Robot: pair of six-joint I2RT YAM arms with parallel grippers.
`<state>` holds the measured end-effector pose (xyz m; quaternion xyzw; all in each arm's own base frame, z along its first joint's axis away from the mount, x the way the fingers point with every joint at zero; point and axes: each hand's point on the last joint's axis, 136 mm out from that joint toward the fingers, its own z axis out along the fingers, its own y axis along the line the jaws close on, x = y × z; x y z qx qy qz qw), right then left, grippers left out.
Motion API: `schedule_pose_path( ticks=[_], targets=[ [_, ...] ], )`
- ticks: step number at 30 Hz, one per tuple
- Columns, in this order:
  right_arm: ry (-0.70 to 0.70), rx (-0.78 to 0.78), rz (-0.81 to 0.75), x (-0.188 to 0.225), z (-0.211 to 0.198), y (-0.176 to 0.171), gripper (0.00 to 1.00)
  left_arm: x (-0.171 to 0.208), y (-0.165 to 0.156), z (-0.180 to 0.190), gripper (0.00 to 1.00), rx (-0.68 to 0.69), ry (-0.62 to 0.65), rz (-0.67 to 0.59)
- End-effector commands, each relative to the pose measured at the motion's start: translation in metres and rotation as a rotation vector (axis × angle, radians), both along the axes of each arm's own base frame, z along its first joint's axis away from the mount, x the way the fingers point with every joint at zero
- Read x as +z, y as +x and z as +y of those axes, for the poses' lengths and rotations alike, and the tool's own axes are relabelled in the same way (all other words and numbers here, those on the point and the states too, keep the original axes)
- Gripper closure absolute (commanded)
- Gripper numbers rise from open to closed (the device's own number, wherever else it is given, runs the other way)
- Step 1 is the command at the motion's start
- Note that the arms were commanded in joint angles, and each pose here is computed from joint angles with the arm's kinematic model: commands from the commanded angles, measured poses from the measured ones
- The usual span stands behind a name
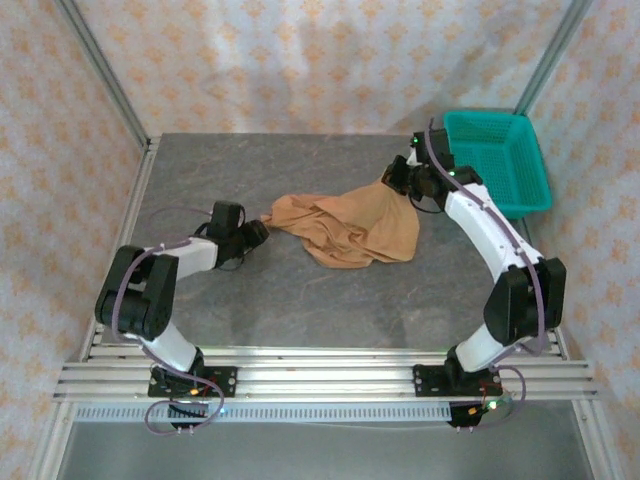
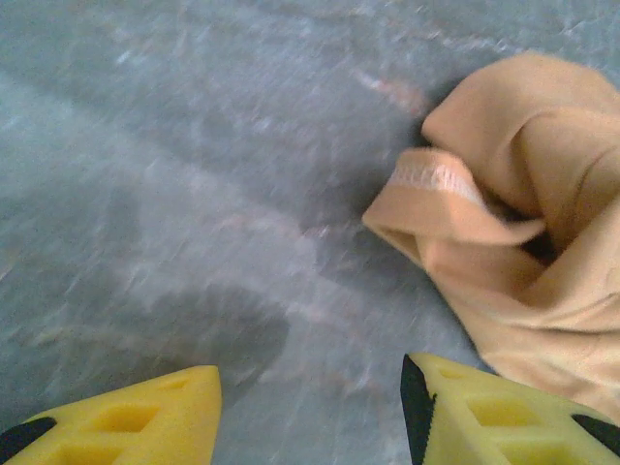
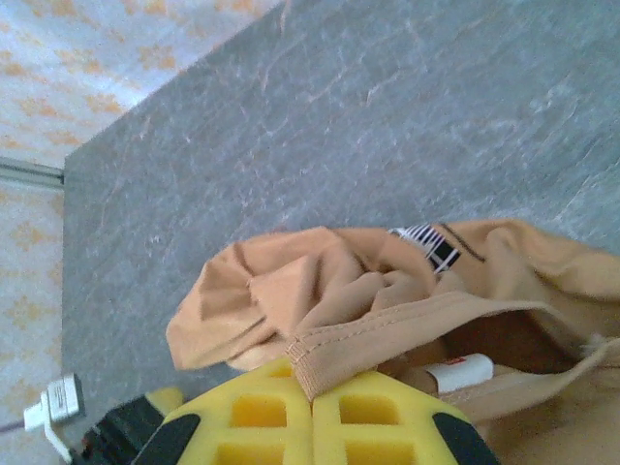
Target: Fold the inside-out t-shirt
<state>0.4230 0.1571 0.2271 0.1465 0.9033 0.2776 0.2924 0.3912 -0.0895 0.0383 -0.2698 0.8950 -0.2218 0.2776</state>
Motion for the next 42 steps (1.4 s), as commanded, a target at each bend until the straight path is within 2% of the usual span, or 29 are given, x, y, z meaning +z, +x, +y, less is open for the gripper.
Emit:
schedule_pose_path(
  ticks=[1, 7, 11, 12, 16, 18, 20, 23, 27, 31, 34, 42],
  targets=[
    [0.020, 0.021, 0.032, -0.005, 0.006, -0.004, 1.00, 0.021, 0.033, -0.013, 0.47, -0.030, -0.052, -0.110],
    [0.025, 0.037, 0.036, -0.004, 0.009, -0.004, 1.00, 0.024, 0.057, -0.023, 0.49, -0.052, -0.084, -0.147],
    [0.041, 0.050, 0.046, -0.004, 0.013, -0.003, 1.00, 0.009, 0.070, -0.024, 0.60, -0.076, -0.049, -0.094],
    [0.045, 0.053, 0.046, -0.004, 0.013, -0.003, 1.00, 0.005, 0.073, -0.024, 0.65, -0.082, -0.039, -0.079],
    [0.055, 0.063, 0.043, -0.001, 0.016, -0.002, 1.00, 0.010, 0.083, -0.022, 1.00, -0.073, -0.042, -0.095],
    [0.042, 0.060, 0.038, 0.000, 0.014, -0.001, 1.00, 0.023, 0.086, -0.021, 1.00, -0.073, -0.041, -0.100],
    [0.040, 0.052, 0.024, 0.008, 0.009, 0.003, 1.00, 0.050, 0.087, -0.018, 1.00, -0.075, -0.012, -0.106],
    [0.060, 0.008, -0.034, 0.041, -0.009, 0.012, 1.00, 0.117, 0.087, 0.000, 1.00, -0.050, 0.046, -0.141],
    [0.134, -0.063, -0.173, 0.114, -0.042, 0.015, 1.00, 0.227, 0.077, 0.052, 1.00, 0.074, 0.038, -0.260],
    [0.148, -0.119, -0.324, 0.177, -0.068, -0.005, 1.00, 0.324, 0.046, 0.106, 1.00, 0.222, 0.008, -0.420],
    [0.171, -0.118, -0.391, 0.206, -0.071, -0.025, 1.00, 0.372, 0.018, 0.122, 1.00, 0.277, 0.010, -0.513],
    [0.252, -0.056, -0.534, 0.269, -0.063, -0.085, 1.00, 0.446, -0.048, 0.124, 1.00, 0.317, 0.037, -0.693]
  ],
)
